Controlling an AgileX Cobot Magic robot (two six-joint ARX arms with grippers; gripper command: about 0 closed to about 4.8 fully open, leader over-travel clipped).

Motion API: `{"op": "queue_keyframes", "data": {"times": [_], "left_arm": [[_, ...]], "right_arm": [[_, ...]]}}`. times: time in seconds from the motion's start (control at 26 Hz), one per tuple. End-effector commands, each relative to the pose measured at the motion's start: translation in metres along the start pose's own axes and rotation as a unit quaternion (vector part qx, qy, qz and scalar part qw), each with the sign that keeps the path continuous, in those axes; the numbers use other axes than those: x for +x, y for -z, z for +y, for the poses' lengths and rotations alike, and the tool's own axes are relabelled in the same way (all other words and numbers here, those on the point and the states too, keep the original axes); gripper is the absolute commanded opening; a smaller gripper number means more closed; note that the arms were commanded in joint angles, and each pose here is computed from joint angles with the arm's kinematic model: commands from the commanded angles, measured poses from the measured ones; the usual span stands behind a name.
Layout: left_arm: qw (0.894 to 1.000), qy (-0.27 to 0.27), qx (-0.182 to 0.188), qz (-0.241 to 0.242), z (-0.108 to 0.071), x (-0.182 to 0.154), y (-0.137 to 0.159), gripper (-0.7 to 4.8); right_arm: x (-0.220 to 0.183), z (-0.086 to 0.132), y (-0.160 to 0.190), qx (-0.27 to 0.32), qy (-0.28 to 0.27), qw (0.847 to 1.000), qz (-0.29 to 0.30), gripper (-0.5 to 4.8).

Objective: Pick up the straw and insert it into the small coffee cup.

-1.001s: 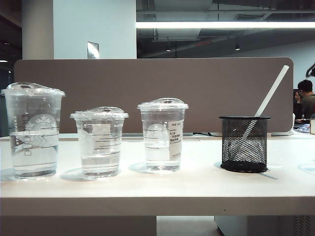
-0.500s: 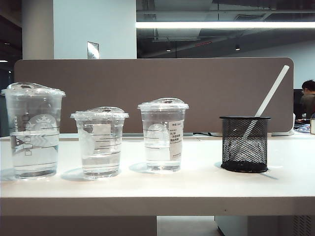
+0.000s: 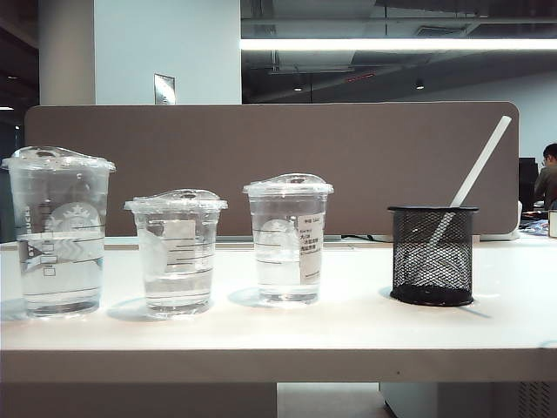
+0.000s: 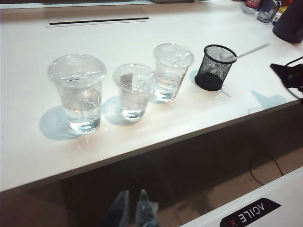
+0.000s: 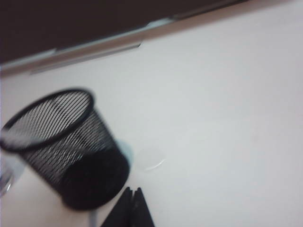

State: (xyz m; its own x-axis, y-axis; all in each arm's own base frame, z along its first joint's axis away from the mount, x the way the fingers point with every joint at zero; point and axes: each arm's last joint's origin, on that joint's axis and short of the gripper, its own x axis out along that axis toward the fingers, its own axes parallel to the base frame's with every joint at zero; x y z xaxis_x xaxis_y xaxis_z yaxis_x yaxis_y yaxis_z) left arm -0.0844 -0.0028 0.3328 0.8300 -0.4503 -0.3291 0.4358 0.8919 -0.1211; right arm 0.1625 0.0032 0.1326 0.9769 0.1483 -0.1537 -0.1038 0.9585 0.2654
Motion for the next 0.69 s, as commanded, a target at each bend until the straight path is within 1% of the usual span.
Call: {"op": "queue_keyframes", "data": {"times": [0.04, 0.12, 0.15, 0.19, 0.23, 0.27, 0.31, 0.35, 0.42, 0.5, 0.69], "left_arm": [[1.0, 0.002, 0.007, -0.008, 0.0, 0.0, -0.002, 0.25], [1.0, 0.002, 0.007, -0.008, 0.0, 0.0, -0.002, 0.25], [1.0, 0.002, 0.007, -0.008, 0.0, 0.0, -0.002, 0.25], [1.0, 0.002, 0.007, -0.008, 0.0, 0.0, -0.002, 0.25], [1.0, 0.002, 0.007, -0.008, 0.0, 0.0, -0.002, 0.25], [1.0, 0.001, 0.007, -0.008, 0.0, 0.0, -0.002, 0.25], [1.0, 0.001, 0.007, -0.008, 0.0, 0.0, -0.002, 0.25], [1.0, 0.002, 0.007, -0.008, 0.0, 0.0, -0.002, 0.25], [1.0, 0.001, 0.007, -0.008, 0.0, 0.0, -0.002, 0.25], [1.0, 0.002, 0.007, -0.007, 0.0, 0.0, -0.002, 0.25], [1.0, 0.002, 0.005, -0.003, 0.0, 0.0, -0.001, 0.25]], "right_arm": [[-0.001, 0.005, 0.007, -0.035, -0.011, 0.999, 0.024, 0.24], [0.0, 0.009, 0.009, -0.037, -0.022, 0.999, 0.033, 0.9], [0.0, 0.012, 0.009, -0.038, -0.031, 0.998, 0.034, 1.15], [0.0, 0.013, 0.009, -0.039, -0.039, 0.998, 0.033, 1.18], [0.0, 0.016, 0.009, -0.041, -0.058, 0.997, 0.03, 1.18], [0.0, 0.022, 0.007, -0.045, -0.091, 0.995, 0.023, 1.49], [0.0, 0.025, 0.007, -0.046, -0.1, 0.994, 0.017, 1.82], [0.0, 0.028, 0.006, -0.049, -0.109, 0.993, 0.01, 2.03], [0.0, 0.034, 0.003, -0.052, -0.116, 0.992, -0.006, 2.12], [0.002, 0.038, -0.001, -0.053, -0.106, 0.993, -0.021, 2.12], [0.009, 0.042, -0.012, -0.054, -0.11, 0.992, -0.035, 2.12]]}}
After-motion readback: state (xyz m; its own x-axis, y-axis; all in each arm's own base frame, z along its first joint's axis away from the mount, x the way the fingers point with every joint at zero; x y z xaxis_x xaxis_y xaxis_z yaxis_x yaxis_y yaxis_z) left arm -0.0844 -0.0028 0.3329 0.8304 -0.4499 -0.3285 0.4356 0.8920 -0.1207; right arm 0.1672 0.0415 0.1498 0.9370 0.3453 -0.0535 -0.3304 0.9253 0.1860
